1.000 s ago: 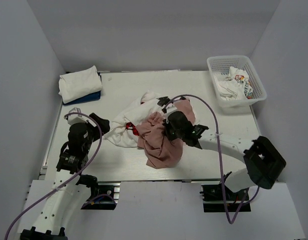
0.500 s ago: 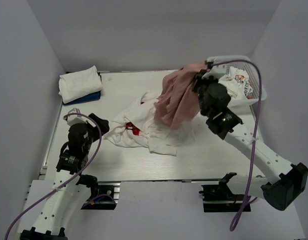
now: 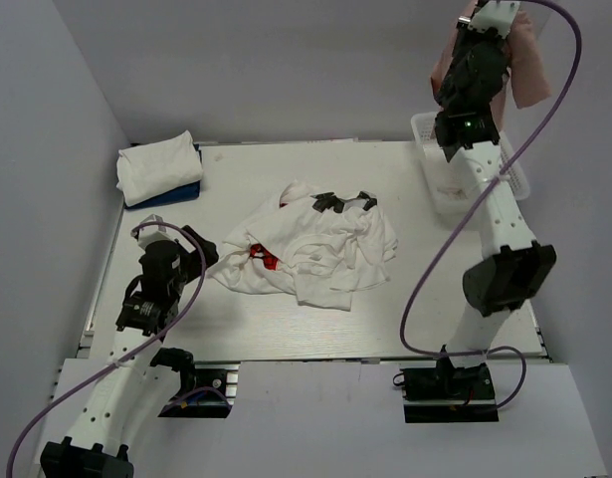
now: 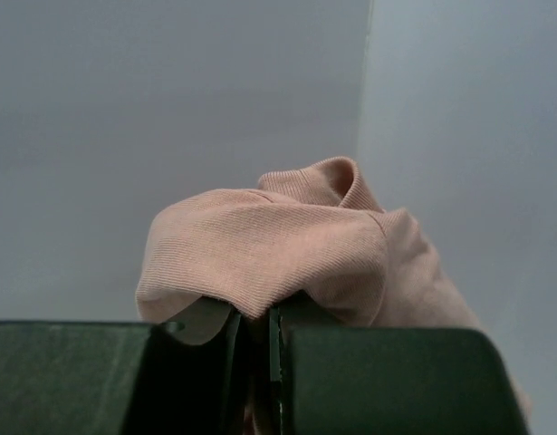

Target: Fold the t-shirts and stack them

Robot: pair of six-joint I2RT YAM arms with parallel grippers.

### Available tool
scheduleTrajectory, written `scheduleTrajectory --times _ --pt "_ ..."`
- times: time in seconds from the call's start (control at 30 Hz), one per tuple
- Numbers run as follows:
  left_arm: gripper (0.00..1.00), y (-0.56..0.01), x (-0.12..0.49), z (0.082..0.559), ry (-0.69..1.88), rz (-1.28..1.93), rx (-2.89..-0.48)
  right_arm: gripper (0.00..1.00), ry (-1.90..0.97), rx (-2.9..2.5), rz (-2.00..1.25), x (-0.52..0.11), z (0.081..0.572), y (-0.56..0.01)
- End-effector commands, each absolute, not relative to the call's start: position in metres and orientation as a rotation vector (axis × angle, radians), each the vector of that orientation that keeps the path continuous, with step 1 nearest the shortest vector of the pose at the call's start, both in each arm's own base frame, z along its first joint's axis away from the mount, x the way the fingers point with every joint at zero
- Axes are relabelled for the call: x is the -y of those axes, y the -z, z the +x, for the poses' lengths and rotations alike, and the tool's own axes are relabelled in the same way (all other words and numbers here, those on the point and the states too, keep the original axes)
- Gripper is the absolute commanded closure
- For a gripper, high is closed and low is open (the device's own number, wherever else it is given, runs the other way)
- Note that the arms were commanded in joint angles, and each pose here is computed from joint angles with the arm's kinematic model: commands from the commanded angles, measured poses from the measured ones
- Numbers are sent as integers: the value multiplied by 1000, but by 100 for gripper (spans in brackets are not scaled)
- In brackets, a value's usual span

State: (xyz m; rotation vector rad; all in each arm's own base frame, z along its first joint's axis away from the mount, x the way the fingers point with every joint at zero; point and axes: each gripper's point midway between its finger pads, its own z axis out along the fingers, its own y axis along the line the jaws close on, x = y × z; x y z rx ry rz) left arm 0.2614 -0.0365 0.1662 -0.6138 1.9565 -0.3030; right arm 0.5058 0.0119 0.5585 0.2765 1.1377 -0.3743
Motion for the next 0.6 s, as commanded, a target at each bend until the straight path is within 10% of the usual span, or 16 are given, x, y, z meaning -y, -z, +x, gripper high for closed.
scheduleTrajectory --times 0.0,0.27,0.3,0.37,0.57 --pt "0 -171 33 262 287 -640 -1951 100 475 -1226 270 19 557 -513" --pt "0 -166 26 265 233 -713 -1979 100 384 -1525 478 80 602 -353" --pt "0 -159 24 264 209 -743 -1998 88 342 -1646 517 77 599 -321" --pt "0 -159 20 262 187 -785 -1999 10 218 -1708 463 71 600 -328" --pt "0 -161 25 264 222 -772 -2000 10 -186 -1764 -42 -55 561 -352"
